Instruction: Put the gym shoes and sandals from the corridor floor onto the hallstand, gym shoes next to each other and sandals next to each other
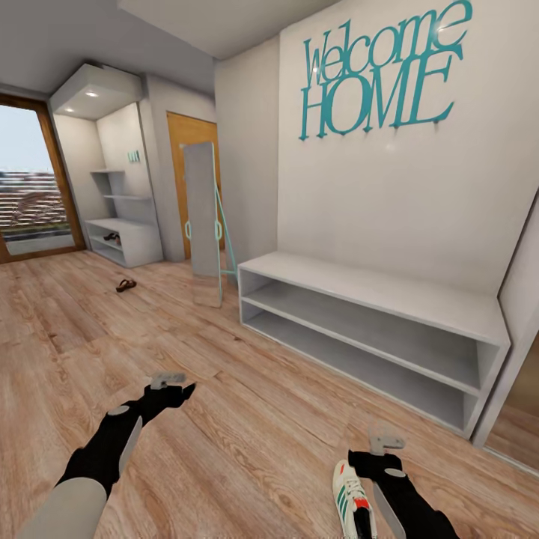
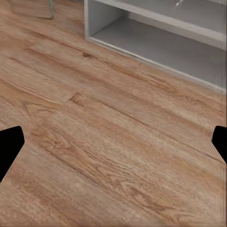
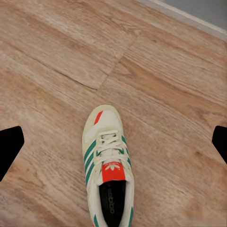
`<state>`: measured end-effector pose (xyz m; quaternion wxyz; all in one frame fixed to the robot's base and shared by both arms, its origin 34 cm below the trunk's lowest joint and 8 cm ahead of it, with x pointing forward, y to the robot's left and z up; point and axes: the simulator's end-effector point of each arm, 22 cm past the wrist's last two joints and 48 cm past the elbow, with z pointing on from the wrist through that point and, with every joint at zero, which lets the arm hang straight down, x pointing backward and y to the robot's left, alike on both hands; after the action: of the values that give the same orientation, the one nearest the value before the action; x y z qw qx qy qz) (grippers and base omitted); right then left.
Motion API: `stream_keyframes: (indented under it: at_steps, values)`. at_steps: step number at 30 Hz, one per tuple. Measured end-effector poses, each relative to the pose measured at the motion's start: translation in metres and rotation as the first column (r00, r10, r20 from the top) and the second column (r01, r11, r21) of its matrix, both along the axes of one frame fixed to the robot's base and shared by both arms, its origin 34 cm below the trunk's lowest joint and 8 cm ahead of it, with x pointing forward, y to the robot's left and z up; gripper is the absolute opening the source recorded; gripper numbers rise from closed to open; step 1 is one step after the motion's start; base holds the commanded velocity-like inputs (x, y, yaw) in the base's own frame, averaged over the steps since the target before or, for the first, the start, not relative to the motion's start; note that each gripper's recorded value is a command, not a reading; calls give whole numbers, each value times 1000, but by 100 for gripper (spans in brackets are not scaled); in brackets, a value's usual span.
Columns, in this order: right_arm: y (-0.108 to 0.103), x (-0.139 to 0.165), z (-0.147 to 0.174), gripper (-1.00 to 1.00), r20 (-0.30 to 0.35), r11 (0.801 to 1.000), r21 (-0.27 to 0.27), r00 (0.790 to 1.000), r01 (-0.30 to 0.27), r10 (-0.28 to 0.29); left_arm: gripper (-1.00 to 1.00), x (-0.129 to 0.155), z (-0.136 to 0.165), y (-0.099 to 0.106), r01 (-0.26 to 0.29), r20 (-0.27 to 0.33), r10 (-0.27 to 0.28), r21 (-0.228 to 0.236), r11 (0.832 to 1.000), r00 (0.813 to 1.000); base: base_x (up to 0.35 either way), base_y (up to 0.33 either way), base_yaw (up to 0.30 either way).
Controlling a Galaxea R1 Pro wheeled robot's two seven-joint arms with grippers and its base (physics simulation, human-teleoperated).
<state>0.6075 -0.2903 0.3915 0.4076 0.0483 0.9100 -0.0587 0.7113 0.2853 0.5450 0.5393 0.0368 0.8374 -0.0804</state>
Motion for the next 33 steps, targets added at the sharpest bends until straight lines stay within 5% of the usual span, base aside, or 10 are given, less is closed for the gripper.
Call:
stream_keyframes:
  at_steps: [16, 33]
  values:
    - [-1, -23, -57, 100, -53, 1000, -1, 999, 1, -1, 100, -1, -22, -29, 50, 8, -50, 13, 999, 999, 0, 0, 0]
    - [0, -47, -112, 100, -163, 1000, -1, 987, 1, -1, 100, 1, -80, -38, 58, -83, -58, -1, 998, 995, 0, 0, 0]
